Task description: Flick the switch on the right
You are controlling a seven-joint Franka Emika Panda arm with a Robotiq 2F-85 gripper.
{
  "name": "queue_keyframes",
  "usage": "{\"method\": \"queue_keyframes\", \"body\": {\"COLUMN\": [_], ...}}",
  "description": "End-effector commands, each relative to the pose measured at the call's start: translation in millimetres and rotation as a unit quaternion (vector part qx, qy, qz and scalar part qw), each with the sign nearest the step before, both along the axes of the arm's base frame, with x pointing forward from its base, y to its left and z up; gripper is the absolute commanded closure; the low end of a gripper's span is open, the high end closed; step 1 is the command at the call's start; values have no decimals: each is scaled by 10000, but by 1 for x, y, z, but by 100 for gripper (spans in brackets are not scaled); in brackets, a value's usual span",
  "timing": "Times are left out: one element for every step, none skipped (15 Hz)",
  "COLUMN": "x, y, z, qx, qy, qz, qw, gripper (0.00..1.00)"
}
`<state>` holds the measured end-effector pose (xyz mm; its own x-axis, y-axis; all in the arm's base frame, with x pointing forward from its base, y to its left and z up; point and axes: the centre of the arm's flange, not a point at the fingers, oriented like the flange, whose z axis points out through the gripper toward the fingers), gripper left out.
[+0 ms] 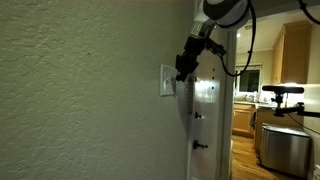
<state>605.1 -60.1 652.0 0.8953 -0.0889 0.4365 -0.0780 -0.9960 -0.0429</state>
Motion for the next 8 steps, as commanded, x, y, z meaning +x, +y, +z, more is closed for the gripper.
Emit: {"method": "queue_keyframes", "body": {"x": [8,11,14,17,18,20,22,24], "y": [-1,-1,-1,-1,-1,-1,-1,-1], "z": [-4,-5,-5,-4,-4,-2,-1,-1], "qx": [18,13,11,2,-3,-3,-5,-5], "qy": [150,146,141,137,133,109,98,93], "qz": [81,88,99,102,97,105,111,113], "qw": [9999,9999,9999,9999,9999,9999,9999,9999], "gripper": [33,25,20,12,7,0,0,0]}}
